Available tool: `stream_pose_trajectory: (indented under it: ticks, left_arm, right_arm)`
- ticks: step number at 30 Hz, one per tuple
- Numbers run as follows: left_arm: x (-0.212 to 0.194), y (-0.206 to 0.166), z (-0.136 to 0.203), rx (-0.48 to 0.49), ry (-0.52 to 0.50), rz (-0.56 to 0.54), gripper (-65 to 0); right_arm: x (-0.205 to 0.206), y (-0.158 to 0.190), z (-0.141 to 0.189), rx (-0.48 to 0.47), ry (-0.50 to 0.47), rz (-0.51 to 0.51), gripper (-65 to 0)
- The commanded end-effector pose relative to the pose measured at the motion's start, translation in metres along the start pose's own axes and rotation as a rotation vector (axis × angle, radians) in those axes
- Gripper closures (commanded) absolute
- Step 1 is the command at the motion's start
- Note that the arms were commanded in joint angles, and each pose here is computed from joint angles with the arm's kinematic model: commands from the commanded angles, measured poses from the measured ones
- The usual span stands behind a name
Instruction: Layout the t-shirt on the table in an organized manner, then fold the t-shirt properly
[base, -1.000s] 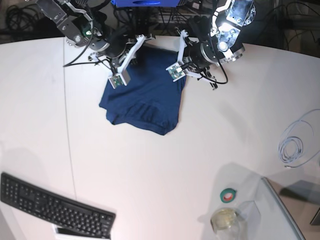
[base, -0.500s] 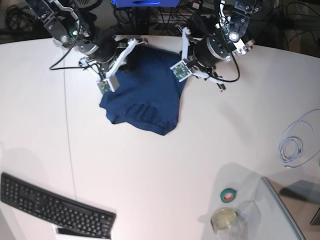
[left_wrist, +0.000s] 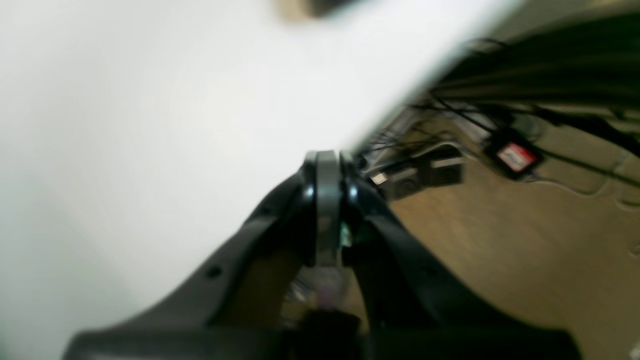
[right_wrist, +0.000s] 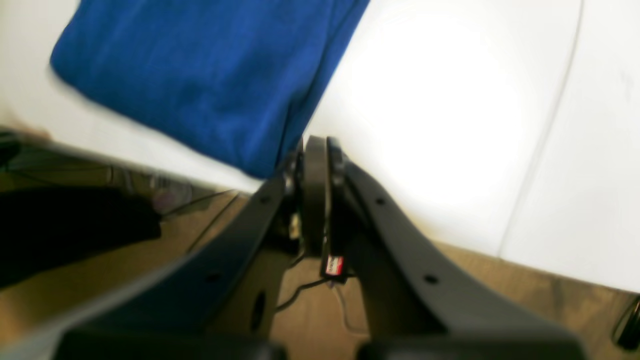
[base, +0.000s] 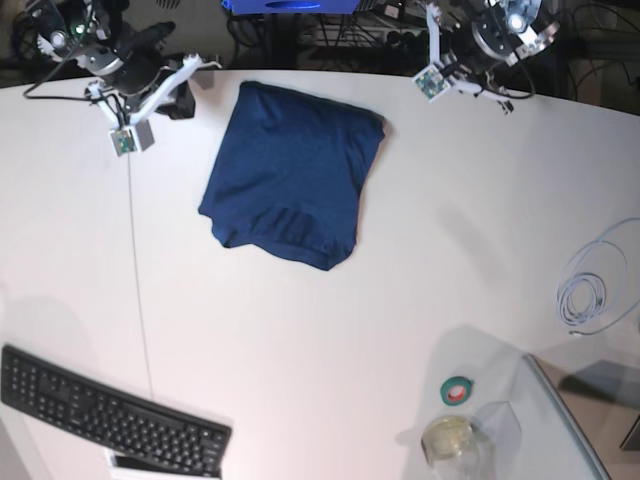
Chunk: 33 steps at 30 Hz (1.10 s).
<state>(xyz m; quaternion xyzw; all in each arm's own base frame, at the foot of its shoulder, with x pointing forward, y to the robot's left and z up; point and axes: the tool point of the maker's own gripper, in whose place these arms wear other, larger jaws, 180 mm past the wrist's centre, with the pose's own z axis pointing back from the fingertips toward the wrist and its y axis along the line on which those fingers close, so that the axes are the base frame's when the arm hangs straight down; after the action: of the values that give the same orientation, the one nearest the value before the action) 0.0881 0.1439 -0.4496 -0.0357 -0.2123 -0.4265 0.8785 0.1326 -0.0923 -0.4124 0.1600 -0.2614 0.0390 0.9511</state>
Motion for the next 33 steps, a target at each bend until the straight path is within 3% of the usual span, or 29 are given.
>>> stream_pose_trajectory:
  ticks: [1,8,14,18,22,27,30,33]
  left_arm:
    - [-0.002,-0.013,0.006,-0.028,-0.029,0.019,0.0]
    - [-0.046,-0.099,0.004,-0.228,-0.073,0.154,0.0]
    - [-0.093,-0.153,-0.004,-0.341,-0.048,0.300,0.0]
    - [-0.115,-0.175,-0.012,-0.378,-0.057,0.400,0.0]
    - [-0.139,-0.182,-0.046,-0.383,-0.003,0.523,0.0]
    - [-0.154,-0.174,-0.084,-0.342,0.024,0.732,0.0]
    - [-0.152,-0.171,-0.099,-0.339,0.072,0.806,0.0]
    - [-0.146,-0.150,-0.121,-0.253,0.102,0.732,0.0]
  right_arm:
    - [-0.008,0.000,0.006,0.003,0.012,0.004,-0.8]
    - [-0.085,-0.005,0.021,-0.027,0.200,-0.045,-0.6]
    - [-0.134,-0.014,0.020,-0.071,0.316,-0.100,-0.6]
    - [-0.190,-0.003,0.013,-0.074,0.449,-0.143,-0.6]
    - [-0.251,0.003,-0.015,-0.083,0.611,0.001,-0.6]
    - [-0.324,-0.030,-0.042,-0.205,0.749,0.191,-0.6]
    - [-0.337,-0.074,-0.051,-0.294,0.711,0.293,-1.4]
    - [-0.306,-0.100,-0.065,-0.316,0.461,0.369,-1.5]
